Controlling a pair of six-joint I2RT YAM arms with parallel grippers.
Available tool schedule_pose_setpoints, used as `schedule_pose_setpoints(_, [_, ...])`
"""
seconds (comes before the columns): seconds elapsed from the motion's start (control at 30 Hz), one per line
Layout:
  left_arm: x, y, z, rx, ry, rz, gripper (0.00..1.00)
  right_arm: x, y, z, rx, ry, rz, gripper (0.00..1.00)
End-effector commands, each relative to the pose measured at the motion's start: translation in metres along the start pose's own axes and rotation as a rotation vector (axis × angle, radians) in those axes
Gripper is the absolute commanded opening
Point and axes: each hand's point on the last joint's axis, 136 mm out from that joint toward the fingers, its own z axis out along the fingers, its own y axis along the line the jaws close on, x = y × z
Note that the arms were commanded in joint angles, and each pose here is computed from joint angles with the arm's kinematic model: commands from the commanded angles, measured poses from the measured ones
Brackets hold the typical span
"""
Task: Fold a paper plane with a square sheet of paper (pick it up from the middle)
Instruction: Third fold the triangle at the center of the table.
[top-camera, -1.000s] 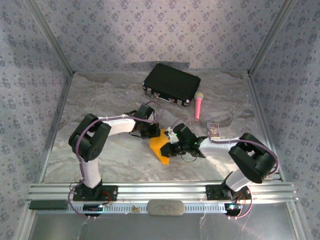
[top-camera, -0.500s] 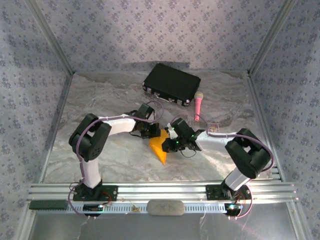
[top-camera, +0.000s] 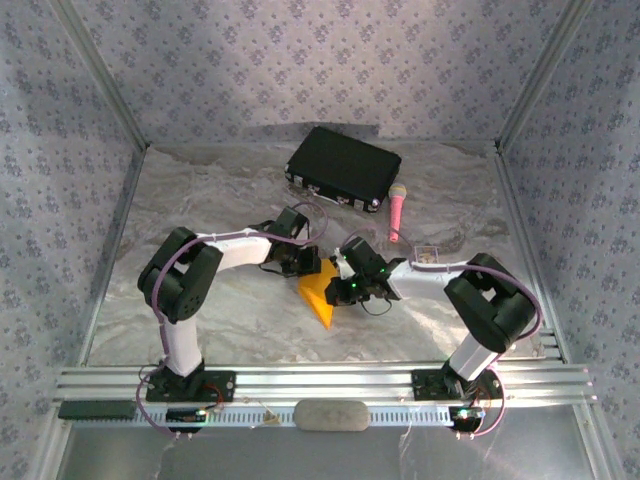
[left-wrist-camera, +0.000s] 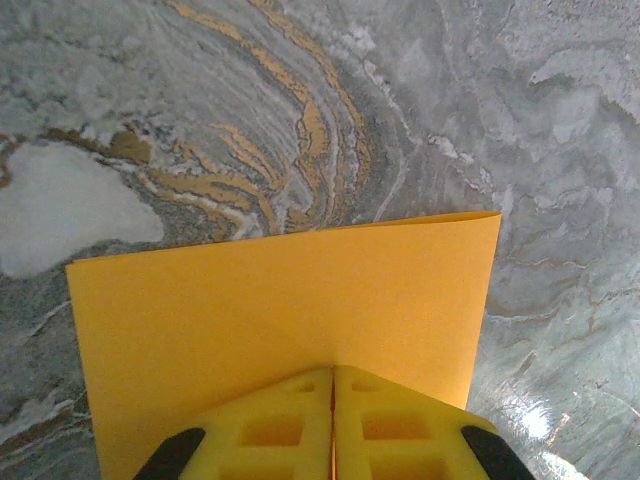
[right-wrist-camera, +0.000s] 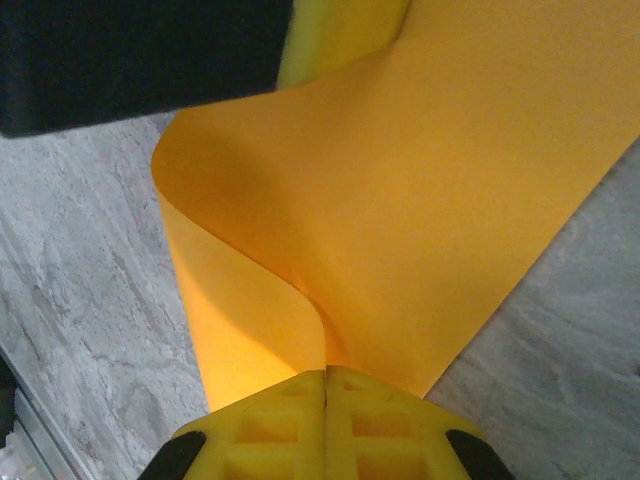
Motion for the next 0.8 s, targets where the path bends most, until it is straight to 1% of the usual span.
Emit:
schedule_pose_setpoints(0.0, [0.0146, 0.016, 0.004, -0.047, 0.041, -0.03, 0.08, -0.0039, -0.001, 0.0013, 0.02, 0.008, -0.015, 0.01])
schedule_pose_setpoints(0.37, [0.0149, 0.0174, 0.0048, -0.047, 0.037, -0.039, 0.08, -0.0023, -0.0069, 0.003, 0.045, 0.011, -0.01, 0.01])
schedule_pose_setpoints(0.77, [0.016, 0.0181, 0.0051, -0.048, 0.039, -0.042, 0.08, -0.0003, -0.0077, 0.0071, 0.041, 0.024, -0.005, 0.0])
